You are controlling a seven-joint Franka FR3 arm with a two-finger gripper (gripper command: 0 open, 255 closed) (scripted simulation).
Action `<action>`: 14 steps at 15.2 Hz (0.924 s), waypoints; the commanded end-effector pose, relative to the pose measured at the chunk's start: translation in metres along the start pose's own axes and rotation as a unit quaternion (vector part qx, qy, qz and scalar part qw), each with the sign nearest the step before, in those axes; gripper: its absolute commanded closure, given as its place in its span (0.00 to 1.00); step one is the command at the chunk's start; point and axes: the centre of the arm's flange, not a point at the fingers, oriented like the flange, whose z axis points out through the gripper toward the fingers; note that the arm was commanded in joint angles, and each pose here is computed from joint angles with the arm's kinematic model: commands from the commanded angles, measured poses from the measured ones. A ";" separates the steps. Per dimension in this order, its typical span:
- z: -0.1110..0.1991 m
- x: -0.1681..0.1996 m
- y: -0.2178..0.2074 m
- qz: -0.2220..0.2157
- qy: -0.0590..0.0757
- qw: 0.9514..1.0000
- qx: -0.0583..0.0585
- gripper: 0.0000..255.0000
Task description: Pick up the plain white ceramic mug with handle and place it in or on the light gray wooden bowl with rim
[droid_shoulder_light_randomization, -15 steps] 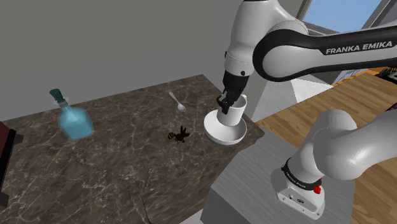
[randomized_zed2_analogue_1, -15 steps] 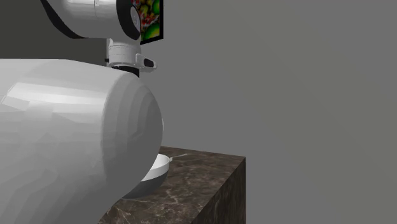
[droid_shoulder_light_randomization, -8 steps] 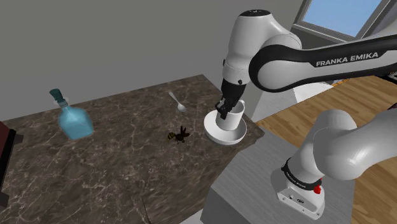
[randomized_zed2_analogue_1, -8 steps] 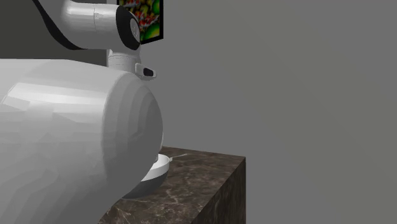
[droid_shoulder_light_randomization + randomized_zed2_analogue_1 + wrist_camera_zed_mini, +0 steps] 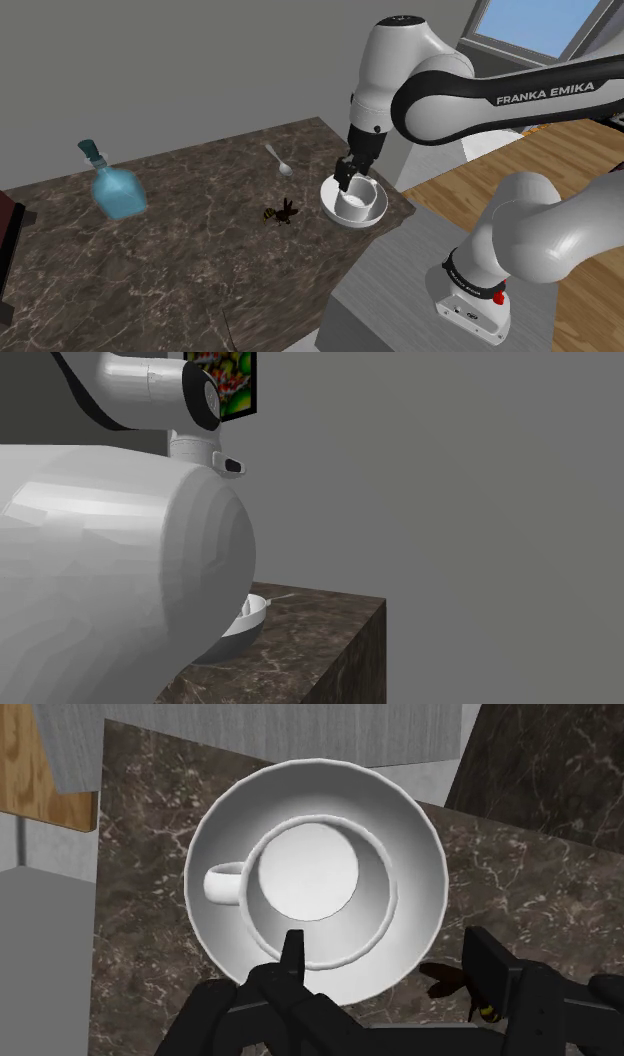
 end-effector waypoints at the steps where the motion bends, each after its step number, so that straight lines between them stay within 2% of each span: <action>1: 0.000 0.000 0.000 0.000 0.000 1.000 0.000 0.00; 3: 0.000 0.000 0.000 0.000 0.000 1.000 0.000 0.00; 7: -0.050 0.000 0.000 0.000 0.000 1.000 0.000 0.00; 14: -0.050 0.000 0.000 0.000 0.000 1.000 0.000 0.00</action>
